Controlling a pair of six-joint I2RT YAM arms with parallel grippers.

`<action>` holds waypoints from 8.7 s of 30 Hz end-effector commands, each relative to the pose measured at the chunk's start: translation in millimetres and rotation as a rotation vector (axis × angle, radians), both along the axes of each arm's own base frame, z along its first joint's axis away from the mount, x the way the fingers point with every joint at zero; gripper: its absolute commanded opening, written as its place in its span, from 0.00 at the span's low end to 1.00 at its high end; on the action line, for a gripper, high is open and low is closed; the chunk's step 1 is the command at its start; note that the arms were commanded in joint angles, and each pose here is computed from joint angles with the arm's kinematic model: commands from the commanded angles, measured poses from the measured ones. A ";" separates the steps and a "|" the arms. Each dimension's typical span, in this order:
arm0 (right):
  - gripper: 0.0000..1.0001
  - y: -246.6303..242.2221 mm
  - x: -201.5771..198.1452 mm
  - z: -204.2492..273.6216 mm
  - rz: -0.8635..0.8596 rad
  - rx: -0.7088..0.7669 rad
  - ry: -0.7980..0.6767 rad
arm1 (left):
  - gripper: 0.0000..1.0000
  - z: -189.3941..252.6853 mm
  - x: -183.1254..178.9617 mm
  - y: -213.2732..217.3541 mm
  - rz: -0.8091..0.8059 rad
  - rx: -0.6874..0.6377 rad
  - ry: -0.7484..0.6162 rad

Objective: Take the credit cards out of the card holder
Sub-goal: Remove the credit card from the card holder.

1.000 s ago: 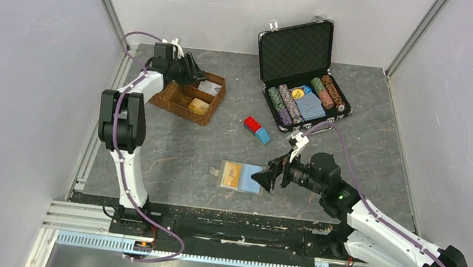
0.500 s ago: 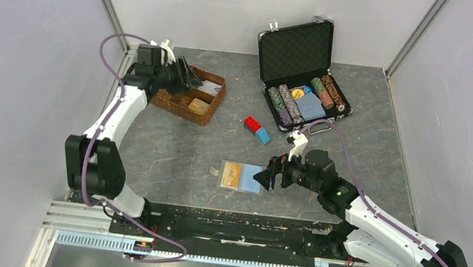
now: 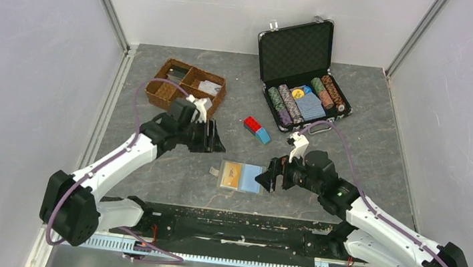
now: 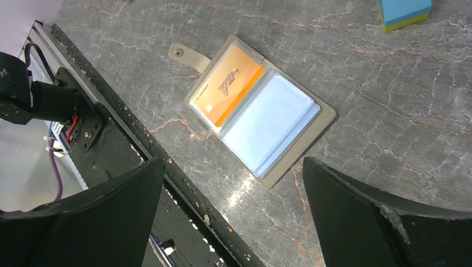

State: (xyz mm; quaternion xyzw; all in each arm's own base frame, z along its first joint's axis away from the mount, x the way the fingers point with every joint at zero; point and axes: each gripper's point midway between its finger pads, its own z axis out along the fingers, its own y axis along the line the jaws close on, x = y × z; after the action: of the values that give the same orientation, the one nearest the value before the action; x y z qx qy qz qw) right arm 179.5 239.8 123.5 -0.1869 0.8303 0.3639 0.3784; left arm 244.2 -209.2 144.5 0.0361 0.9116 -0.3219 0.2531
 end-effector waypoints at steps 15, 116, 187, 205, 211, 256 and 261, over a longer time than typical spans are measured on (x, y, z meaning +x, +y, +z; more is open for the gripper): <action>0.98 8.0 6.5 16.7 -0.006 0.030 -0.004 | 0.59 -67.3 -39.3 5.8 0.027 0.026 0.110; 0.25 49.6 8.1 -93.1 -0.009 0.043 0.253 | 0.10 -75.2 -45.2 -55.6 0.049 -0.095 0.102; 0.26 46.3 16.6 -94.8 -0.078 0.166 0.394 | 0.02 -161.9 -80.5 -46.5 0.049 0.011 0.251; 0.16 49.9 12.6 -73.4 -0.028 0.320 0.385 | 0.02 -167.7 -87.4 -51.3 0.040 0.008 0.271; 0.15 51.0 10.5 -65.5 -0.015 0.380 0.383 | 0.02 -166.5 -89.7 -54.4 0.041 -0.024 0.282; 0.00 7.3 7.8 -76.4 -0.071 0.277 0.337 | 0.02 -170.5 -86.8 -44.4 0.053 0.059 0.272; 0.13 14.0 10.6 -70.6 -0.035 0.278 0.335 | 0.02 -168.9 -88.1 -48.8 0.047 0.032 0.282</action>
State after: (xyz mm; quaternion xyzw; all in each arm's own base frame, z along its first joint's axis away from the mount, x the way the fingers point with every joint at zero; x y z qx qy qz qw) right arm 182.4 244.4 38.1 -0.0233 0.8401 0.4801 0.2513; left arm 186.8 -285.9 16.5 -0.0466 0.9081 -0.3755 0.1796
